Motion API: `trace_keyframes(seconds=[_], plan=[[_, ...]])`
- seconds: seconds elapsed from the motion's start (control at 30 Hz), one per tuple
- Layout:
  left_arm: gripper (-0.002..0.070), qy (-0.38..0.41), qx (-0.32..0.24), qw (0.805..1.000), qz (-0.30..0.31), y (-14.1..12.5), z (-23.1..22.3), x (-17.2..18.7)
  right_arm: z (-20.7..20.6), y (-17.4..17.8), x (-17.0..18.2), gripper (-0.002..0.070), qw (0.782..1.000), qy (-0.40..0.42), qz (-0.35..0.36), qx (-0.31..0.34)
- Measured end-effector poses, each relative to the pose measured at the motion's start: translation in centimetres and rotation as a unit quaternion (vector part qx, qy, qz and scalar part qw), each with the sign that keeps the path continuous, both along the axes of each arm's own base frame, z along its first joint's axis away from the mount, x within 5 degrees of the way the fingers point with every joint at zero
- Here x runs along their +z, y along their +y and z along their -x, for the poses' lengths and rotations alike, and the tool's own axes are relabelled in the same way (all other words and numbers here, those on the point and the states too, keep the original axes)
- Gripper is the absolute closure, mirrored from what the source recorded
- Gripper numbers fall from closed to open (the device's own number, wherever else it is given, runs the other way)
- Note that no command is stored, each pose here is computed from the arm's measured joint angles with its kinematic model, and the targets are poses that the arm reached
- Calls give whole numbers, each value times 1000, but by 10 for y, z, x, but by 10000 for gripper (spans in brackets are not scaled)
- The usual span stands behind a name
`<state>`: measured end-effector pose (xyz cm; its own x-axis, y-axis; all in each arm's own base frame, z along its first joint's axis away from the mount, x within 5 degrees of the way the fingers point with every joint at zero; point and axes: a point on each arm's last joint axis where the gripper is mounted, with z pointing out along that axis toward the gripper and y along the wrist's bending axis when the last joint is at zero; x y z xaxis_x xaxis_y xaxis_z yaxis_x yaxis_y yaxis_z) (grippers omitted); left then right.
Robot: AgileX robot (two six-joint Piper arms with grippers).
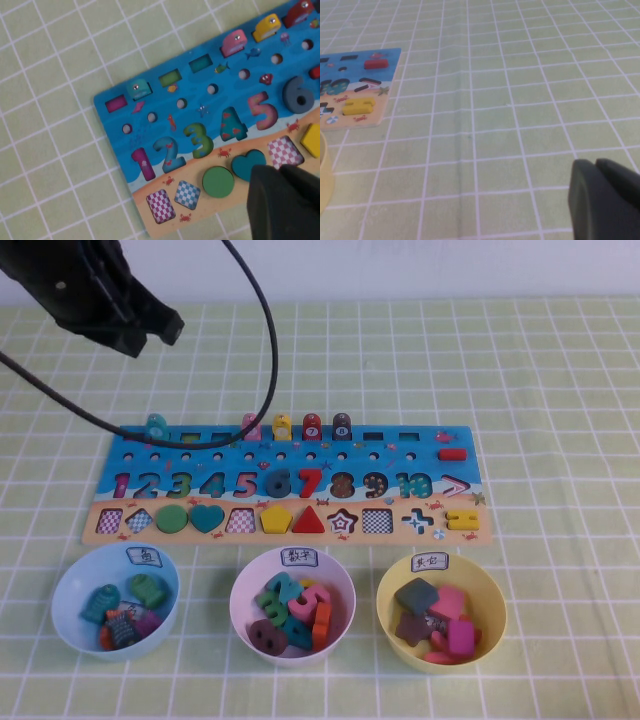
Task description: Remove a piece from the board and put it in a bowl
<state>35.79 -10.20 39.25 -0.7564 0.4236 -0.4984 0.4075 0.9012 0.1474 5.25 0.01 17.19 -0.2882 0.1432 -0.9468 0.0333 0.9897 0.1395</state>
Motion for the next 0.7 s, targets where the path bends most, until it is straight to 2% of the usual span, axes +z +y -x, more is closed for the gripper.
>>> trace_keyframes(seconds=[0.2, 0.27, 0.37, 0.53, 0.6, 0.7], plan=[[676, 23, 21, 999, -7, -6, -25, -23, 0, 0, 0, 694, 1000, 0, 0, 0], [654, 33, 22, 999, -15, -7, -33, -34, 0, 0, 0, 694, 1000, 0, 0, 0], [557, 53, 27, 998, -20, -10, -42, -51, 0, 0, 0, 694, 1000, 0, 0, 0], [275, 83, 69, 994, -22, -8, -57, -79, 0, 0, 0, 694, 1000, 0, 0, 0], [218, 93, 95, 991, -17, 0, -63, -88, 0, 0, 0, 694, 1000, 0, 0, 0], [186, 117, 124, 985, 14, 15, -72, -102, 0, 0, 0, 694, 1000, 0, 0, 0]])
